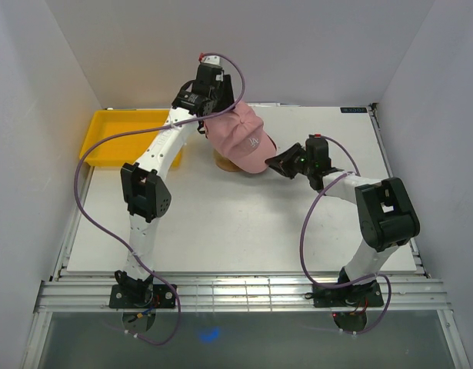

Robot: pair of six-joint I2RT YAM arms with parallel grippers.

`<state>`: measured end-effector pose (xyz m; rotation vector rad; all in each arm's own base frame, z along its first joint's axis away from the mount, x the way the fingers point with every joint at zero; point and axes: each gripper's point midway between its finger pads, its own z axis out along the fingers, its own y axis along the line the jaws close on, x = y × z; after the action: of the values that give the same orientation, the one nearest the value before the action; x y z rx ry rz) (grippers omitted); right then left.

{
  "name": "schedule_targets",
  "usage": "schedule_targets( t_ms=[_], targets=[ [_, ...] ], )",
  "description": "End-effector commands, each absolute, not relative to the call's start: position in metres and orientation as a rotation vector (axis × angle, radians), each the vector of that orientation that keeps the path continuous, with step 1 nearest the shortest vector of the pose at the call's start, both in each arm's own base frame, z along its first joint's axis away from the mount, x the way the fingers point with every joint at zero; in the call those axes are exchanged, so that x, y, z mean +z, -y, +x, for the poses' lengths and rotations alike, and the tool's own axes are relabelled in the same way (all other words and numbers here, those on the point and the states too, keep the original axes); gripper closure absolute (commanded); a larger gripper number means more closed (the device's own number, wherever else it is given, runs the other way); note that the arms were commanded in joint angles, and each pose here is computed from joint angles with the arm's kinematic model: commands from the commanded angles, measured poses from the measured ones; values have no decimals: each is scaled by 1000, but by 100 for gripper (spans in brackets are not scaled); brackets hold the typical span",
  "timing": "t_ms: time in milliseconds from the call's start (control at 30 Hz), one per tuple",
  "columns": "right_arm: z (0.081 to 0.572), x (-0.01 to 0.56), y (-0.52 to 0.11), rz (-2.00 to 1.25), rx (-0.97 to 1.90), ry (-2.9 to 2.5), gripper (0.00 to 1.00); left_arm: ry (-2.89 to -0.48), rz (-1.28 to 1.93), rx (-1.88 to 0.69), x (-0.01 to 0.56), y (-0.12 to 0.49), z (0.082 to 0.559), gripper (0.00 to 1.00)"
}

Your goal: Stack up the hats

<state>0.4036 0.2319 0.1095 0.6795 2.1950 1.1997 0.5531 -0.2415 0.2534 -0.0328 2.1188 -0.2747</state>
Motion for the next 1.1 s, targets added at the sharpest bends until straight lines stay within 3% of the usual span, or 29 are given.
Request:
schedule_targets(
  t_ms=[0,433,800,867,1067],
  targets=[
    [364,25,-187,863,840,-2456,92,-2414,-22,-102,161,209,526,32],
    [358,14,-183,825,794,-2515,92,-2483,-12,-120,136,212,518,34],
    [363,50,-182,746,845,-2451,91,-2358,32,-208,199,219,523,19],
    [363,59,-184,720,865,-2437,88,-2314,41,-245,217,223,525,17],
    [370,98,-185,629,901,-2363,65,-2165,46,-307,283,222,524,14]
  ],
)
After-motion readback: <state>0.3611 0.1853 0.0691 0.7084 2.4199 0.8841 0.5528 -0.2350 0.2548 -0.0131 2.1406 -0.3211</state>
